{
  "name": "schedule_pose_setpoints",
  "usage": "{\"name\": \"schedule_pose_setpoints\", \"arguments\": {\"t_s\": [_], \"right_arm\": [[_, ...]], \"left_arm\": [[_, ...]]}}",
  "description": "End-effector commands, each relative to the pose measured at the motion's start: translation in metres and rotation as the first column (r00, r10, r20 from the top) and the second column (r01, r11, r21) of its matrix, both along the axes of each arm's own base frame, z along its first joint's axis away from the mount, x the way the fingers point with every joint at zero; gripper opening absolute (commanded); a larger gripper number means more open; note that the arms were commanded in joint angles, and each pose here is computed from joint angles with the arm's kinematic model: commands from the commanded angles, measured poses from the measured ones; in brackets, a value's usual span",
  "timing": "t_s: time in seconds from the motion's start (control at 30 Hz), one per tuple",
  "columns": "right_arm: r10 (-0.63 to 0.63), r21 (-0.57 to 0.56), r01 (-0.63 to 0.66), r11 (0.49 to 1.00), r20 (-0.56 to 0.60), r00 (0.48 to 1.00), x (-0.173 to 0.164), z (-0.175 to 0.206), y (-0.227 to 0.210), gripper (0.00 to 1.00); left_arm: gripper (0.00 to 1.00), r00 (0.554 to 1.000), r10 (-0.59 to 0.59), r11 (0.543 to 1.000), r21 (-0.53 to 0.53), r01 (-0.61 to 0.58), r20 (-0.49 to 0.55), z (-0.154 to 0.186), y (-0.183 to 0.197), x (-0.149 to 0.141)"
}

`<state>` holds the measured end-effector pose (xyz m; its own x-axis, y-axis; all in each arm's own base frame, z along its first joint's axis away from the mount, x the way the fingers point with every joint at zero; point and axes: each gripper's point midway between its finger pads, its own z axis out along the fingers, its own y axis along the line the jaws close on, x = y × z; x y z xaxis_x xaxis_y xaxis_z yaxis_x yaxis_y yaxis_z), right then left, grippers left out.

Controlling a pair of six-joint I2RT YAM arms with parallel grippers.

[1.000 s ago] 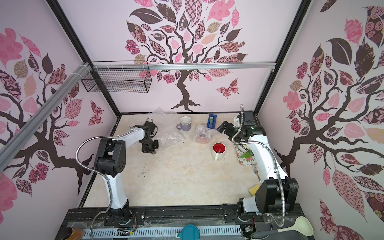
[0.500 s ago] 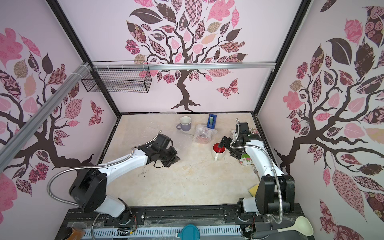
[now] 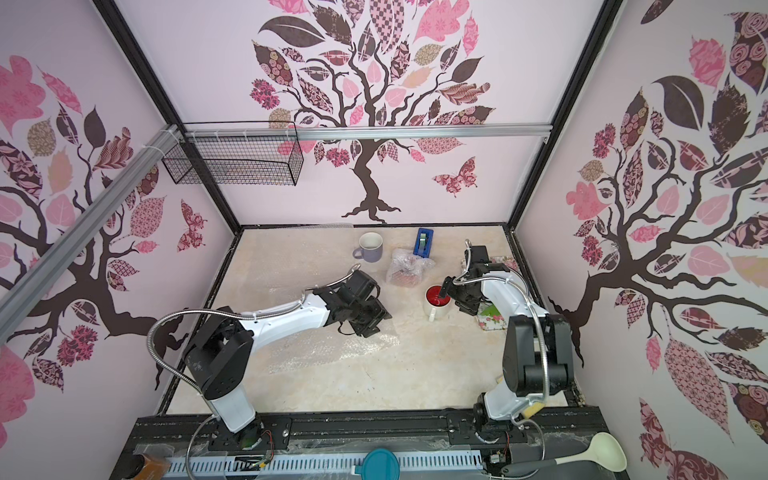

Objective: Wrap mugs in bubble wrap
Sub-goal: Pick up the mug from the center of the board.

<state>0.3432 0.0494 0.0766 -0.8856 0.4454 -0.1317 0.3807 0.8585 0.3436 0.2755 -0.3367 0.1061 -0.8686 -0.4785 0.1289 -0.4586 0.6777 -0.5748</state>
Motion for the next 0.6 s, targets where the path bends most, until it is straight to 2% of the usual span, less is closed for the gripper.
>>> {"name": "schedule_pose_setpoints", "arguments": {"t_s": [0.0, 0.07, 0.1, 0.17, 0.2, 0.23, 0.27, 0.3, 0.37, 0.47, 0.57], "right_arm": [[0.014, -0.104, -0.015, 0.994, -0.010, 1.000, 0.007, -0.020, -0.013, 0.72], [0.014, -0.119, -0.011, 0.993, 0.023, 1.000, 0.017, -0.025, -0.014, 0.65], [0.019, -0.132, -0.015, 0.991, 0.030, 0.999, 0.023, -0.025, -0.014, 0.60], [0.035, -0.151, -0.028, 0.988, 0.041, 0.999, 0.033, -0.024, -0.015, 0.38], [0.049, -0.171, -0.040, 0.984, 0.049, 0.998, 0.038, -0.021, -0.015, 0.23], [0.055, -0.192, -0.047, 0.980, 0.037, 0.998, 0.039, -0.017, -0.018, 0.11], [0.061, -0.216, -0.054, 0.975, 0.025, 0.998, 0.037, -0.012, -0.022, 0.06], [0.067, -0.241, -0.061, 0.969, 0.017, 0.998, 0.034, -0.004, -0.026, 0.02], [0.066, -0.274, -0.056, 0.960, 0.027, 0.997, 0.024, 0.019, -0.032, 0.00], [0.055, -0.279, -0.031, 0.960, 0.080, 0.995, 0.006, 0.059, -0.035, 0.00], [0.075, -0.254, -0.031, 0.967, 0.166, 0.983, -0.010, 0.100, -0.027, 0.00]], "left_arm": [[0.70, 0.990, -0.071, 0.997, 0.042, 0.066, 0.123, 0.046, 0.034, -0.008], [0.72, 0.983, -0.089, 0.993, 0.095, 0.074, 0.163, 0.059, 0.064, -0.008], [0.72, 0.973, -0.116, 0.984, 0.160, 0.085, 0.198, 0.062, 0.085, -0.006], [0.73, 0.969, -0.147, 0.962, 0.256, 0.095, 0.196, 0.057, 0.125, -0.005], [0.73, 0.969, -0.165, 0.955, 0.276, 0.110, 0.183, 0.049, 0.142, -0.003], [0.72, 0.974, -0.169, 0.940, 0.323, 0.112, 0.154, 0.037, 0.162, -0.001], [0.72, 0.977, -0.167, 0.923, 0.368, 0.109, 0.131, 0.029, 0.178, -0.001], [0.71, 0.978, -0.172, 0.912, 0.396, 0.111, 0.121, 0.021, 0.190, 0.002], [0.72, 0.977, -0.165, 0.892, 0.443, 0.091, 0.132, 0.007, 0.206, 0.009], [0.70, 0.954, -0.225, 0.926, 0.348, 0.147, 0.196, -0.010, 0.179, 0.029], [0.69, 0.928, -0.310, 0.914, 0.334, 0.232, 0.204, -0.016, 0.146, 0.047]]}}
